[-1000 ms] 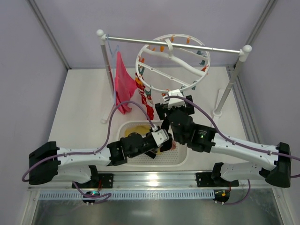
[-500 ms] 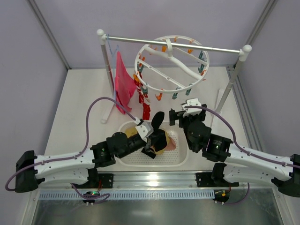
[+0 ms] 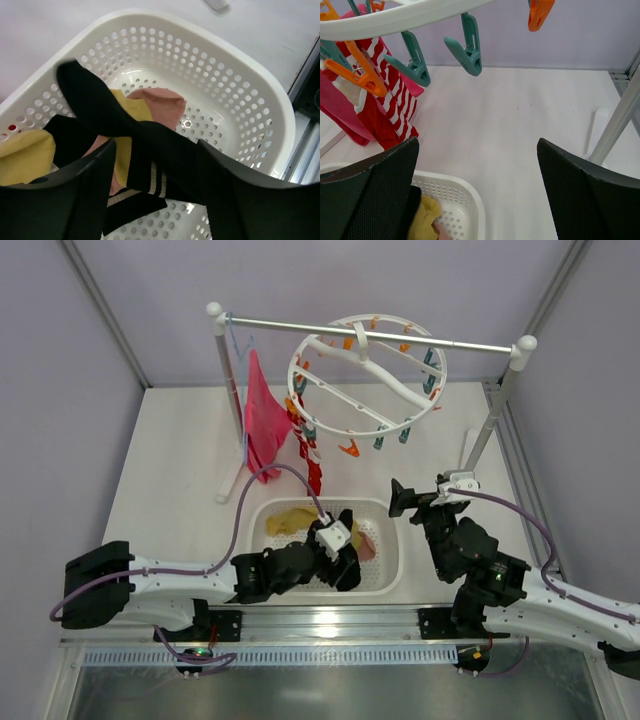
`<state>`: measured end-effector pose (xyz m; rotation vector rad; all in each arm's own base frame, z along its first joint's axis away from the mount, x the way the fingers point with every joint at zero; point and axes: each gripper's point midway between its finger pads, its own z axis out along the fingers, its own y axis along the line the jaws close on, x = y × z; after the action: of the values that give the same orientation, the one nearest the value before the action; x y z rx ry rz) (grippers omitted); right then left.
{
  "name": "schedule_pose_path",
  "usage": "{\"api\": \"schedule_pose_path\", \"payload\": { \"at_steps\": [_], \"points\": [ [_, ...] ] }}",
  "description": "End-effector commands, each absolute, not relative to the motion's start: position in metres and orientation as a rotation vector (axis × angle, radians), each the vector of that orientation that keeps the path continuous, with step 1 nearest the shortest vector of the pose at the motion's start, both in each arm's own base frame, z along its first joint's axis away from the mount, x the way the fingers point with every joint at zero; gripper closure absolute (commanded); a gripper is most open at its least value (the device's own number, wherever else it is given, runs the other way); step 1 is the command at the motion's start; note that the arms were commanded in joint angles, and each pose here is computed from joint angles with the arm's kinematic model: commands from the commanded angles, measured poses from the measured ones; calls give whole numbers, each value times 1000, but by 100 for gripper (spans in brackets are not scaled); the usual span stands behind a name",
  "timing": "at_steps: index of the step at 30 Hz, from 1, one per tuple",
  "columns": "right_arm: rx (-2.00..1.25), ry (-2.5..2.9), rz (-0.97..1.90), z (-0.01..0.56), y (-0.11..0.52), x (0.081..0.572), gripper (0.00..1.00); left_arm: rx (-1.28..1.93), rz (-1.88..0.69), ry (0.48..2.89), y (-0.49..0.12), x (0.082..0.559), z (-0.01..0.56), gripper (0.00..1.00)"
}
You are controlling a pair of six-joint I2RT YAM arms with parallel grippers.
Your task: Remove the socks clipped to the hanger
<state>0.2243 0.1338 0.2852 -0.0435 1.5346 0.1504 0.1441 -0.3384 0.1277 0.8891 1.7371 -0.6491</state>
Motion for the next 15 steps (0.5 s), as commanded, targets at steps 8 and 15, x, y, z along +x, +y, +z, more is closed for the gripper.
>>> {"api": "schedule_pose_path", "payload": {
  "at_steps": [8,15],
  "points": [
    [31,1508,187,289,129,224,0,750,-537,1684,-337,141,158,0],
    [48,1501,192,290,126,223,0,620,-497,1649,-311,151,185,0]
  ]
}}
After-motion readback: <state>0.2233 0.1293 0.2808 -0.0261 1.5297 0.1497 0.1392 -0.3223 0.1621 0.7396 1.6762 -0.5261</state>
